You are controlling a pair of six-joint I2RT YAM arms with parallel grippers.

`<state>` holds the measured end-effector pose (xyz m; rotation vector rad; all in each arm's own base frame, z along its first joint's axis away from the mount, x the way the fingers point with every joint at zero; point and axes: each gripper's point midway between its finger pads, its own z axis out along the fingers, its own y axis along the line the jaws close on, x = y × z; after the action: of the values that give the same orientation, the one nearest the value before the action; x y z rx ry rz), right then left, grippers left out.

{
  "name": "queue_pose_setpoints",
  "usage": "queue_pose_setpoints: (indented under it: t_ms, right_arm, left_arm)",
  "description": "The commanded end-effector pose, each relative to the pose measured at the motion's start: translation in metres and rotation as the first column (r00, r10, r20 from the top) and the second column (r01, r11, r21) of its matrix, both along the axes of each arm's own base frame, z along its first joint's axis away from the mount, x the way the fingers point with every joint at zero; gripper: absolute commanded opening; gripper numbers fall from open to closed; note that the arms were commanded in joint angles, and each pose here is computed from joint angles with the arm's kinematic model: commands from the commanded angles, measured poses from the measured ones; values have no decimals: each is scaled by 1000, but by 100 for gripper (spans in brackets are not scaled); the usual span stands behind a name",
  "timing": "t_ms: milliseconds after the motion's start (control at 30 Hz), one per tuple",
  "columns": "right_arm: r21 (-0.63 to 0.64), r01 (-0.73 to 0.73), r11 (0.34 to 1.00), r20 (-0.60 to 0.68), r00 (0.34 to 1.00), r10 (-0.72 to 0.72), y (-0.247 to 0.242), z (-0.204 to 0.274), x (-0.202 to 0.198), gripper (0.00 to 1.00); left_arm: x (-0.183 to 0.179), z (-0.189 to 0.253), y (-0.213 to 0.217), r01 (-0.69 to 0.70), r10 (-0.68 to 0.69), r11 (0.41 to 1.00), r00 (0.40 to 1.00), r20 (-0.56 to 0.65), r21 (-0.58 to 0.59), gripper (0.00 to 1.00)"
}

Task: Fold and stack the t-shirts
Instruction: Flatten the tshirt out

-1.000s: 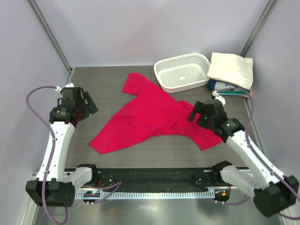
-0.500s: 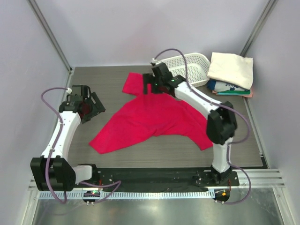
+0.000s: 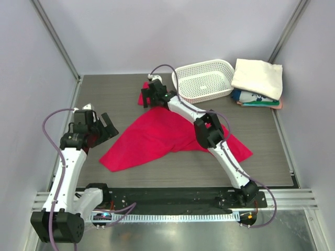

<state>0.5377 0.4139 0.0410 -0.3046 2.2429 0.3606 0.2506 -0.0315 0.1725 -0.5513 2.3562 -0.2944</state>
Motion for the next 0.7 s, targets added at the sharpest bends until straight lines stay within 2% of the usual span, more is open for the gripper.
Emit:
queue_pose_setpoints:
  t_ms: [0, 33, 67, 100, 133, 167, 200, 233, 267, 300, 333, 367, 433, 533, 567, 633, 667]
  right_arm:
    - [65, 112, 992, -3, 994, -112, -33, 38, 5, 95]
    - [6, 128, 992, -55, 990, -127, -47, 11, -12, 95]
    - [20, 146, 989, -45, 988, -145, -55, 29, -17, 95]
    - [4, 163, 987, -62, 985, -162, -63, 25, -25, 95]
    - [-44, 168, 985, -128, 977, -172, -77, -3, -46, 96]
    - [-11, 190, 982, -146, 971, -190, -81, 12, -57, 96]
    - [2, 199, 980, -192, 962, -195, -86, 7, -71, 96]
    - [-48, 204, 978, -275, 938, -210, -103, -22, -103, 96]
    - [-51, 207, 977, -324, 922, -212, -109, -28, -122, 96]
    - [-6, 245, 969, -346, 909, -232, -114, -11, -137, 96]
    - [-58, 236, 970, -429, 871, -238, -132, -39, -178, 96]
    - [-57, 236, 970, -450, 861, -236, -138, -41, -196, 97]
    - [-62, 216, 975, -460, 860, -219, -156, -30, -246, 96]
    - [-26, 225, 974, -400, 891, -216, -172, 7, -276, 96]
    - [-40, 223, 974, -399, 890, -220, -178, 15, -283, 96]
    - [-6, 214, 977, -336, 919, -204, -173, 51, -270, 96]
    - [-45, 227, 973, -306, 924, -229, -180, 59, -265, 96]
  left_arm:
    - [-3, 1, -4, 54, -54, 999, 999, 9, -1, 83]
    - [-3, 1, -5, 57, -57, 998, 998, 11, -4, 83]
    - [-3, 2, -6, 60, -60, 998, 998, 15, -7, 83]
    - [-3, 3, -6, 62, -62, 998, 998, 23, -9, 83]
    - [-3, 4, -7, 63, -63, 998, 998, 29, -12, 83]
    - [-3, 5, -7, 63, -63, 998, 998, 31, -14, 83]
    - [-3, 6, -7, 63, -63, 998, 997, 37, -12, 83]
    - [-3, 8, -7, 65, -65, 998, 997, 42, -11, 83]
    - [-3, 9, -7, 66, -65, 998, 997, 43, -11, 83]
    - [-3, 12, -7, 66, -65, 998, 997, 51, -9, 83]
    - [-3, 14, -7, 66, -65, 998, 996, 56, -8, 83]
    - [-4, 15, -7, 66, -65, 998, 996, 56, -8, 83]
    - [-6, 20, -9, 74, -73, 997, 996, 59, -17, 84]
    - [-11, 24, -11, 80, -78, 996, 995, 65, -26, 84]
    - [-13, 23, -11, 80, -78, 996, 995, 63, -26, 84]
    - [-15, 21, -10, 69, -67, 997, 996, 62, -29, 84]
    - [-16, 25, -11, 72, -70, 997, 995, 75, -32, 84]
